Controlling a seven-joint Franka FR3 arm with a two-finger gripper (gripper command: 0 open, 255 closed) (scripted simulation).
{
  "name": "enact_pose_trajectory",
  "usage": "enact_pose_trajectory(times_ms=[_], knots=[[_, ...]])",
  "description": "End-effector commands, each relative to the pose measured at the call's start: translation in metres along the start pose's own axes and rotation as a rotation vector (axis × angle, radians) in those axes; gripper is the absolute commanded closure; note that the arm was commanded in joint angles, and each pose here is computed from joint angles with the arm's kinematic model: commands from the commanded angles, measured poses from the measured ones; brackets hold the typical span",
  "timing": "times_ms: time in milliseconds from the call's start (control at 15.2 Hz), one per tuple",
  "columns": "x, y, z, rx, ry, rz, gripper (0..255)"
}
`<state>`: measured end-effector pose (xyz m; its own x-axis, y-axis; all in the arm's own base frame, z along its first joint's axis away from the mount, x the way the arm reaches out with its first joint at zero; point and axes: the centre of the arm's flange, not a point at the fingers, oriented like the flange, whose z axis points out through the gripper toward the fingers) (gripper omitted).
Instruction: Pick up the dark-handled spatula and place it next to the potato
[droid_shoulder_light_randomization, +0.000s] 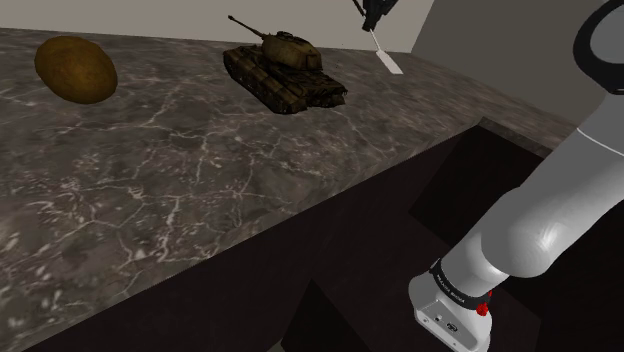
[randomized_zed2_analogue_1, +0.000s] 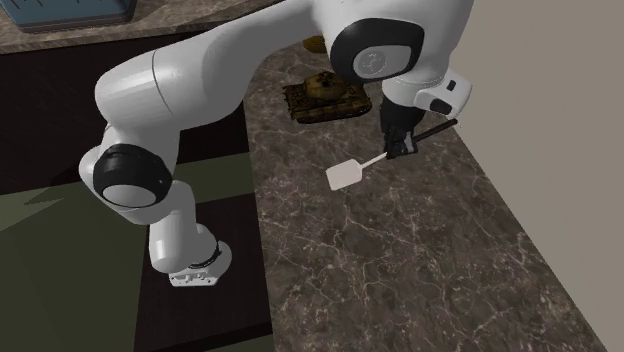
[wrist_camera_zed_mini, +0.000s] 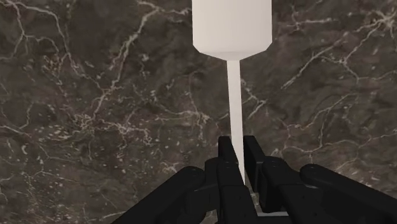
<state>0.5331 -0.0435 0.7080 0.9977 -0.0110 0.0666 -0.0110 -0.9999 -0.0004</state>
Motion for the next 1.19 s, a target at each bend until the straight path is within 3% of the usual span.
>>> enact_pose_trajectory(times_ms=[0, 132, 1122], knots=[[0.001, 0.0, -0.012, 0.0, 0.0, 0.0, 255], [0.001, 0.0, -0.02, 0.0, 0.0, 0.0, 255], [-0.052, -0.191, -0.024, 0.0, 0.0, 0.0, 255]])
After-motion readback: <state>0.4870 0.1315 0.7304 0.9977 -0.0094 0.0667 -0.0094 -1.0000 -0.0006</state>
